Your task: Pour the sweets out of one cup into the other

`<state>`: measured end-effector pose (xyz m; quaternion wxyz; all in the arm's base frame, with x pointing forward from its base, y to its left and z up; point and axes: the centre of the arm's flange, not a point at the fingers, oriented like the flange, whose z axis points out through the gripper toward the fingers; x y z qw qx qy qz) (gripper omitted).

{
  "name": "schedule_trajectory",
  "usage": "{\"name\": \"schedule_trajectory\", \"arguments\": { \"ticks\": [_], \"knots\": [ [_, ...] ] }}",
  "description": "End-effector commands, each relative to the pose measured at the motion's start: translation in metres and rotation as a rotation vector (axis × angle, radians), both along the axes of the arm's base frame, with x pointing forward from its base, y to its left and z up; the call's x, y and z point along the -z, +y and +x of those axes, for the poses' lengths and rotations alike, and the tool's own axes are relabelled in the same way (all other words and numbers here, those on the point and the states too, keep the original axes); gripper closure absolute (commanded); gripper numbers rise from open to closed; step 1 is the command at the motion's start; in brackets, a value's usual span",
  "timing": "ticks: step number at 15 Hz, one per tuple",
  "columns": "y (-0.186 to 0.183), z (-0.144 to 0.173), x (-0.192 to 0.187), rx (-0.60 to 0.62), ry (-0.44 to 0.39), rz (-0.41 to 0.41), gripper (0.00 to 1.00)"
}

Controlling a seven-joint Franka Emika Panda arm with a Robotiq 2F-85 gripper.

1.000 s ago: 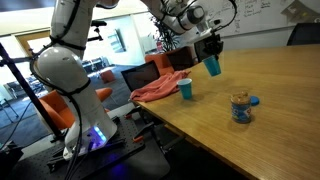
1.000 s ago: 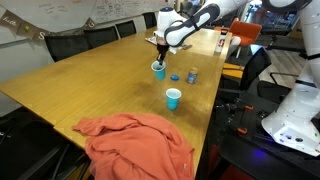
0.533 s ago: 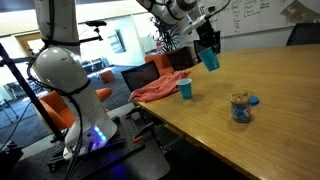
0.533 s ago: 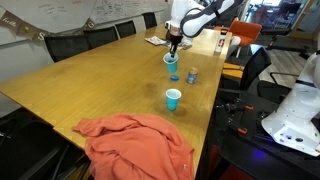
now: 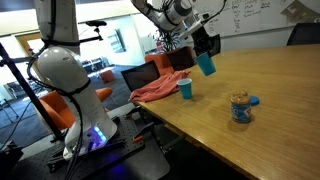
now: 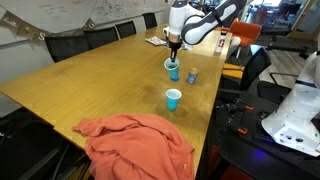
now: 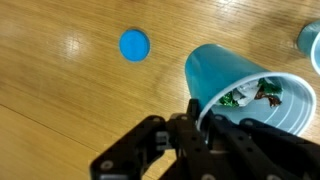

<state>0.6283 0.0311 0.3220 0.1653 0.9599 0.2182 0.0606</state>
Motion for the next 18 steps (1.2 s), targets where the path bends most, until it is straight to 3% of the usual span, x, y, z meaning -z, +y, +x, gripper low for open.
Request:
{"name": "schedule_trajectory", "arguments": {
  "ticks": [1, 5, 10, 18],
  "knots": [
    [0.036, -0.033, 0.019, -0.078, 0.015, -0.091, 0.99],
    [0.072, -0.066, 0.037, -0.201, 0.052, -0.233, 0.99],
    [0.089, -0.096, 0.044, -0.345, 0.087, -0.389, 0.99],
    [0.115, -0.109, 0.070, -0.455, 0.166, -0.662, 0.99]
  ]
}}
